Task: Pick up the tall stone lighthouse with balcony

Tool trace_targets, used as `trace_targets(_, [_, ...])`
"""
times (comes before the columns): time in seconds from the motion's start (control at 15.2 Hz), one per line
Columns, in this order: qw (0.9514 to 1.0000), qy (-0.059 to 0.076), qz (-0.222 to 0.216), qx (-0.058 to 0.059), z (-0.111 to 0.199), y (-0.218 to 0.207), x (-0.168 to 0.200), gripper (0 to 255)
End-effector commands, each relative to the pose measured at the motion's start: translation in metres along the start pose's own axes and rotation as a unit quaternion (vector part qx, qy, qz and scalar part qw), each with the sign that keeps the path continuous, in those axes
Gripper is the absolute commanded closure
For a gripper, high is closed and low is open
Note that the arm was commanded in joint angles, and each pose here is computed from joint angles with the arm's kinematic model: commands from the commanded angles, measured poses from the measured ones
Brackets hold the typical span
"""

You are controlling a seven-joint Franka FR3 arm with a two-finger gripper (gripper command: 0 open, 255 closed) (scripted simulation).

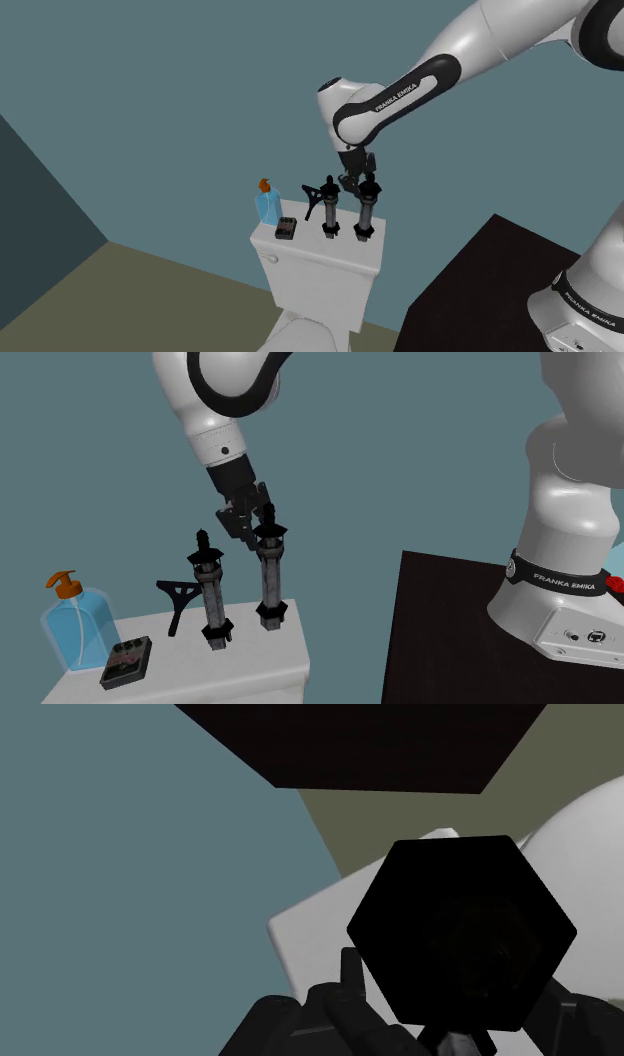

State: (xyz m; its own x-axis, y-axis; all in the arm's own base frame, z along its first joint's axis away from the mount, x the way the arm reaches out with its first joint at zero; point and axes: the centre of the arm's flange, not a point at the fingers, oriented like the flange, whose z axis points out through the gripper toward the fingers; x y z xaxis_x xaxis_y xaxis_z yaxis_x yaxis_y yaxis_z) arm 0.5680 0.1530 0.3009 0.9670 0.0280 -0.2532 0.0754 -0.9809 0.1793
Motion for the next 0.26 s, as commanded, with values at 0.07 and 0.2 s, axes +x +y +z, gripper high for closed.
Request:
trace_targets(0.07, [1.0, 0.0, 0.0, 0.0, -0.0157, 0.0035, -0.003, 255])
trace_targets(0.2, [1.0, 0.0, 0.0, 0.0, -0.0165, 0.0037, -0.0033, 255])
